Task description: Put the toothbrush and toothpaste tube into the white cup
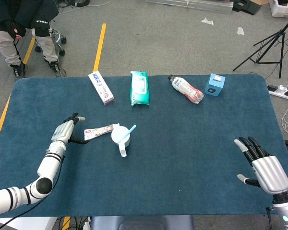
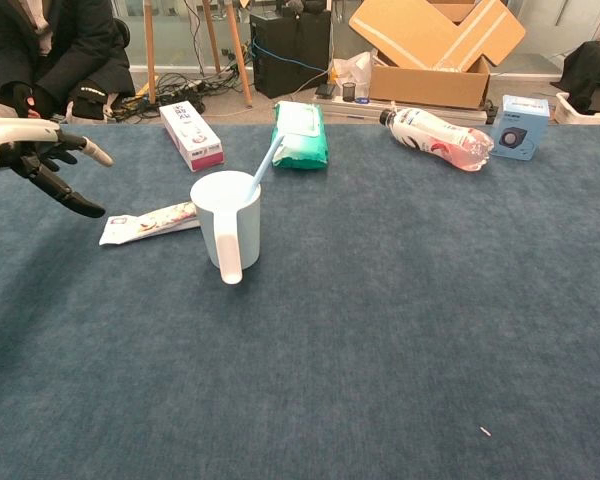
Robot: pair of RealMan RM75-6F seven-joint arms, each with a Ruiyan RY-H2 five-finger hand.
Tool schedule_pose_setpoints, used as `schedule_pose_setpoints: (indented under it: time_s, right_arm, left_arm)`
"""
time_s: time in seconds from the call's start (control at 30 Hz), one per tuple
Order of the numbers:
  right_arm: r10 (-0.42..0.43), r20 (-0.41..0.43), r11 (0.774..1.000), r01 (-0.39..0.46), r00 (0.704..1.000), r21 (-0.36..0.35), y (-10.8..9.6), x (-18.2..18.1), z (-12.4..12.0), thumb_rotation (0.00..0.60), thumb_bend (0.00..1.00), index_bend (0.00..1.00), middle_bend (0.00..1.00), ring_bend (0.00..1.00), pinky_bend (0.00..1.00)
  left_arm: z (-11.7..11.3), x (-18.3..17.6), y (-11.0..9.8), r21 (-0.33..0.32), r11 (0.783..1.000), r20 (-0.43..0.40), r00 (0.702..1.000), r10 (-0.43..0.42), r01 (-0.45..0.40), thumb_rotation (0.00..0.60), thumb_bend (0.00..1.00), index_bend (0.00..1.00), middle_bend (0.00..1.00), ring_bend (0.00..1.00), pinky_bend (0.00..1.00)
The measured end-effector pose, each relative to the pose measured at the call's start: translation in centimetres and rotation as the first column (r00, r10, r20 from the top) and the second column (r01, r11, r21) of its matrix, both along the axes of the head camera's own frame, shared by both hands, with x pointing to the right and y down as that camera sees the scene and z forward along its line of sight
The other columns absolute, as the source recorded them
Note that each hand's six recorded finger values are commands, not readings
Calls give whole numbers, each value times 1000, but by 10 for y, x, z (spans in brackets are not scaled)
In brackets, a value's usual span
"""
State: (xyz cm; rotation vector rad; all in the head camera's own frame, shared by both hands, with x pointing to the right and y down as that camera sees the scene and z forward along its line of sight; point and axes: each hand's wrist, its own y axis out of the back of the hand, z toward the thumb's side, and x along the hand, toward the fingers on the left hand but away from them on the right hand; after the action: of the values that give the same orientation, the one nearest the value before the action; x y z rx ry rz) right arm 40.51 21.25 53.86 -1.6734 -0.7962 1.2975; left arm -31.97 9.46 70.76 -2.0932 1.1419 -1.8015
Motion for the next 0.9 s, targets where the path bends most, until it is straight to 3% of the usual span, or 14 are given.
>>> schedule_pose_setpoints:
  time_s: [0.57,0.9]
  right_arm:
    - [-4,5,1000,4,1000,0,1,0,-1,600,0,43,114,57,423]
    - [-5,10,1000,5,1000,1,1,1,-3,600,0,43,114,57,423]
  left_arm:
    - [34,25,5,47,997,58,997,55,-58,600,4,257,0,0,0]
    - [48,30,4,43,998,79,996,33,-36,600,4,297,0,0,0]
